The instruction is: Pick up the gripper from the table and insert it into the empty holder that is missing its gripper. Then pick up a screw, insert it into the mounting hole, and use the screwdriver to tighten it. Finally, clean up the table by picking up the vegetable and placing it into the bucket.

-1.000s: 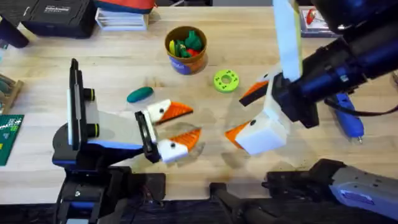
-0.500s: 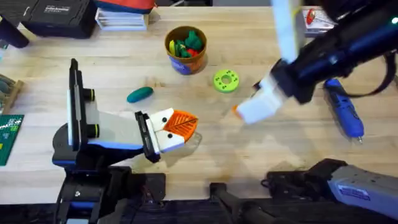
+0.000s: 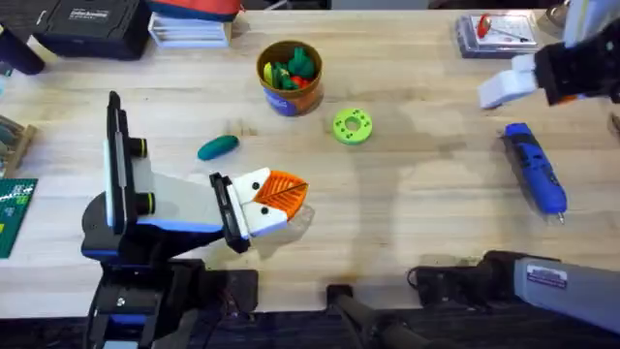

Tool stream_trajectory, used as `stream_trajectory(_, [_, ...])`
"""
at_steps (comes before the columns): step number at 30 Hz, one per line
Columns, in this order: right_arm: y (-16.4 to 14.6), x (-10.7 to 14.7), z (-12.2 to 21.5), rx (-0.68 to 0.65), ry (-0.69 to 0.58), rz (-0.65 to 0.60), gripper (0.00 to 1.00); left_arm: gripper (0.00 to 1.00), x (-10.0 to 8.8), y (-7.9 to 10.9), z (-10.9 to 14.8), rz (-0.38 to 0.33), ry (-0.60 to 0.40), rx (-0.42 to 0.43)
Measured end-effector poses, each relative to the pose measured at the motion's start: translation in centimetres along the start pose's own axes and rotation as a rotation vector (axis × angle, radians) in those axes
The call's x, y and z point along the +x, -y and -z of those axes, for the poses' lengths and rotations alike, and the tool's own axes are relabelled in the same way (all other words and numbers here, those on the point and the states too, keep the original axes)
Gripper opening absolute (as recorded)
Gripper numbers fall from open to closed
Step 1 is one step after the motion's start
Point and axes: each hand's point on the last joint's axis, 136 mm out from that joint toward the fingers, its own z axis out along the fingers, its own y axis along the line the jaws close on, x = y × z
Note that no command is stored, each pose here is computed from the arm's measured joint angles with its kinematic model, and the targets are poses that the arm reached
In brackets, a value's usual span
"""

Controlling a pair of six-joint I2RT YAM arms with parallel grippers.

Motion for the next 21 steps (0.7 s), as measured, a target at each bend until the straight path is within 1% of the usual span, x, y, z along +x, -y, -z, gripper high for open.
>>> stream_trajectory(3, [1.9,0.6,-1.1,0.021,-0.049,-0.005,0.992,0.005,0.0,0.0,0.0,0.0,0.0,0.0])
stream_trajectory(9, [4.2,1.5,-3.2,0.01,-0.138,0.129,0.994,0.005,0.0,0.0,0.0,0.0,0.0,0.0])
stream_trajectory(12, [5.8,2.4,-4.6,0.004,-0.199,0.158,0.994,0.005,0.0,-0.2,0.0,0.0,0.0,-0.009])
stream_trajectory(17, [8.6,4.2,-7.2,-0.032,-0.283,0.108,0.992,0.005,0.0,-0.3,0.0,0.0,0.0,-0.018])
stream_trajectory(21, [10.2,4.8,-8.9,-0.066,-0.291,0.048,0.992,0.005,0.0,-0.3,0.0,0.0,0.0,-0.018])
